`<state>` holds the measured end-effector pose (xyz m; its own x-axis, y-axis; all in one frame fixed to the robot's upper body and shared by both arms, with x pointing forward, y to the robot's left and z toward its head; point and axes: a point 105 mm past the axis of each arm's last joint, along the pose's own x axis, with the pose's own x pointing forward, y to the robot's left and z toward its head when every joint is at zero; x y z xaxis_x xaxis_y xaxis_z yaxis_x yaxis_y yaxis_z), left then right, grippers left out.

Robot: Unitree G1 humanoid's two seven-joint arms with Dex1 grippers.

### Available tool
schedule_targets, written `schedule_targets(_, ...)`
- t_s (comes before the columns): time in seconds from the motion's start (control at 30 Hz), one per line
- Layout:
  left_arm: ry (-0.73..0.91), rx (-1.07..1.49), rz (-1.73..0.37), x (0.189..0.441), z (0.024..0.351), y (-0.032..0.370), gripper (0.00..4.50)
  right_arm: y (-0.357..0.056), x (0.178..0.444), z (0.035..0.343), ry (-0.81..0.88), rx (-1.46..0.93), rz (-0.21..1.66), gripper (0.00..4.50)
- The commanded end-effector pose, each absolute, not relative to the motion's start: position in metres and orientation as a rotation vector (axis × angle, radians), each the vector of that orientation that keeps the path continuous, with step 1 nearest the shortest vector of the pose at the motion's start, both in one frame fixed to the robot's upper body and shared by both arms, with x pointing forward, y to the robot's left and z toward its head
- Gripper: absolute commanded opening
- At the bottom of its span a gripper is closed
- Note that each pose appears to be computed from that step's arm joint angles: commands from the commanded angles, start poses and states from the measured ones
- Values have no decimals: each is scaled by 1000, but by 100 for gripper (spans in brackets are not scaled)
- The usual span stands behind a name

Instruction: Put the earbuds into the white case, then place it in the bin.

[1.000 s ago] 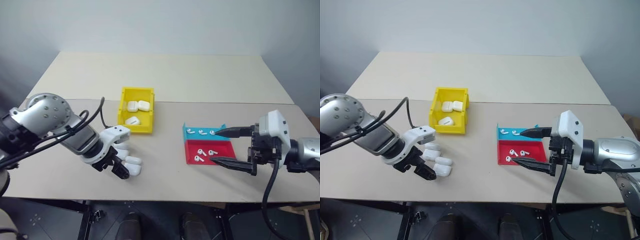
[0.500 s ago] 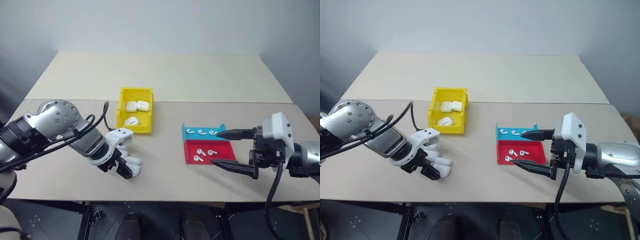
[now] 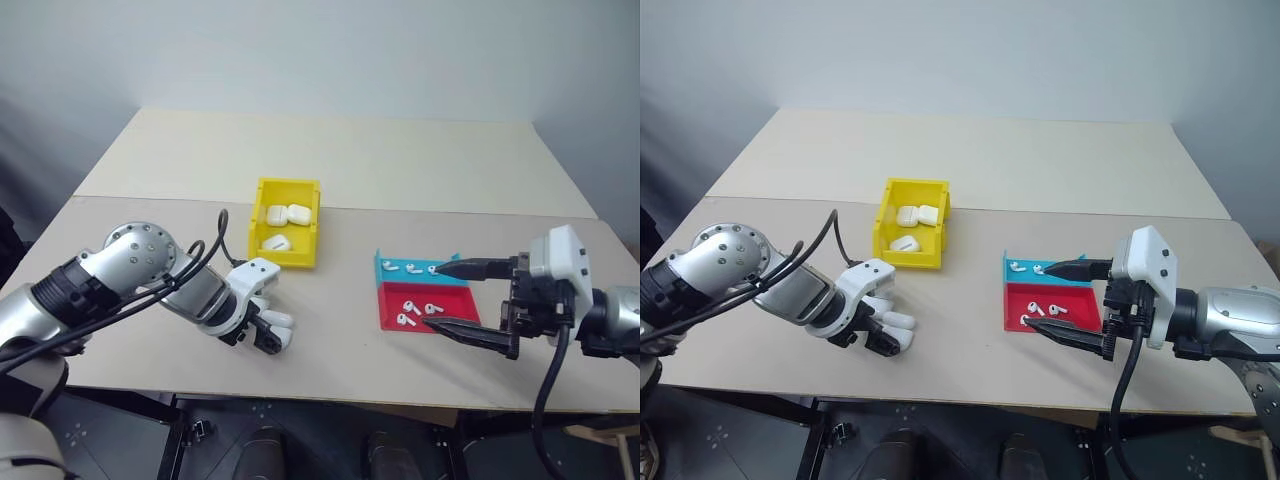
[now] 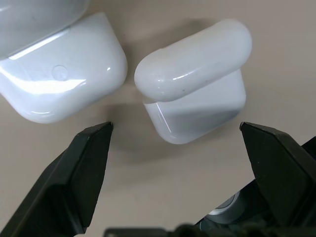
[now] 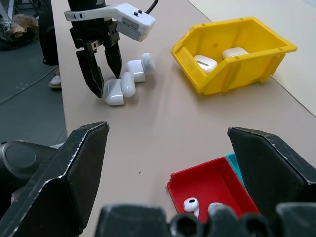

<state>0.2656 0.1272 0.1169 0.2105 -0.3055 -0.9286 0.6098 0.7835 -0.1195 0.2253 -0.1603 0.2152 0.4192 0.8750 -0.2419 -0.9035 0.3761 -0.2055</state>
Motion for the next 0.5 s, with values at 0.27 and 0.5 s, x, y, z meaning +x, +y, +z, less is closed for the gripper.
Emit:
schedule_targets(0.27, 1381, 292, -696, 242, 179, 170, 450, -158, 226, 219, 57, -334, 1168, 447)
schedule_targets(0.5, 1260, 240, -697, 245, 206, 173, 450, -155, 240, 216, 23, -314, 1175, 447)
